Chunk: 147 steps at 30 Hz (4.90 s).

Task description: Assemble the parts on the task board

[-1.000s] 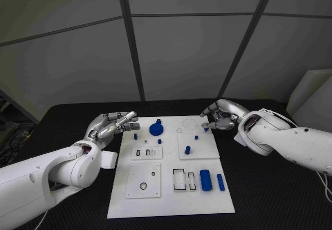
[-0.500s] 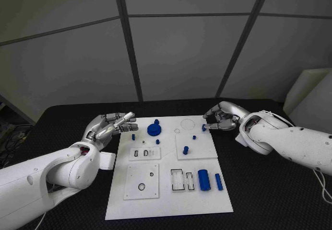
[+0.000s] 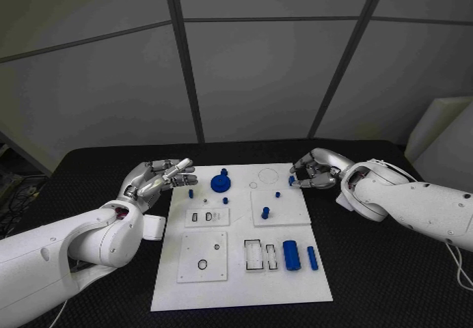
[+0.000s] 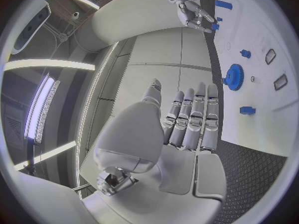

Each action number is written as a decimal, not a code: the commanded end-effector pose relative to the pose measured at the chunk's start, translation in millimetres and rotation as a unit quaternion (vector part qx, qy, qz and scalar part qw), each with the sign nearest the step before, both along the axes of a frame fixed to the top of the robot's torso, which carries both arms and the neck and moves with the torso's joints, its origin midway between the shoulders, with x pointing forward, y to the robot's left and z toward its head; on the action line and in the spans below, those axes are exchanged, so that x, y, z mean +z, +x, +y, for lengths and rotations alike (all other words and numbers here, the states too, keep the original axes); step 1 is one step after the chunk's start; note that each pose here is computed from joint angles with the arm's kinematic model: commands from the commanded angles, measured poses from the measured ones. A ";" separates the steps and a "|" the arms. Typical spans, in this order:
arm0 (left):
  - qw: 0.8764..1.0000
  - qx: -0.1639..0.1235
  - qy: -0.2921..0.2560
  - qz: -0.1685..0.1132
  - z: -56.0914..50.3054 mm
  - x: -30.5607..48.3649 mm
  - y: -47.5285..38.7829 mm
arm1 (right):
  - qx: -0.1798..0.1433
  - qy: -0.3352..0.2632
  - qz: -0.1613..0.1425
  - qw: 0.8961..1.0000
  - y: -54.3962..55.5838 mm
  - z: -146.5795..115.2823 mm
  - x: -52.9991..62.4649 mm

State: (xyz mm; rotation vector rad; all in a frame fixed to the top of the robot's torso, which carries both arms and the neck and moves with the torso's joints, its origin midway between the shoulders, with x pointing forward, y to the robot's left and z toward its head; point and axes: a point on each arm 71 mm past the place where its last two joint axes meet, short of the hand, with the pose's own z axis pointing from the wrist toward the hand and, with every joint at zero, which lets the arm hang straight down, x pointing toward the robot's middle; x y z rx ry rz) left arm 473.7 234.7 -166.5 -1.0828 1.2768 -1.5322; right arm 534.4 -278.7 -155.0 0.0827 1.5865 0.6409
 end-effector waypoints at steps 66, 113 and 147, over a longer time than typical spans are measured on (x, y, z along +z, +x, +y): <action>1.000 -0.005 -0.001 0.000 1.1 0.7 -0.5 | 0.011 0.047 -0.030 0.998 -28.3 61.6 14.4; 1.000 -0.003 -0.001 -0.002 1.3 1.9 1.9 | 0.110 -0.058 -0.003 0.992 -71.5 225.6 -20.1; 1.000 -0.004 0.000 0.000 1.7 1.5 2.3 | 0.108 -0.071 0.008 0.992 -70.0 229.8 -25.2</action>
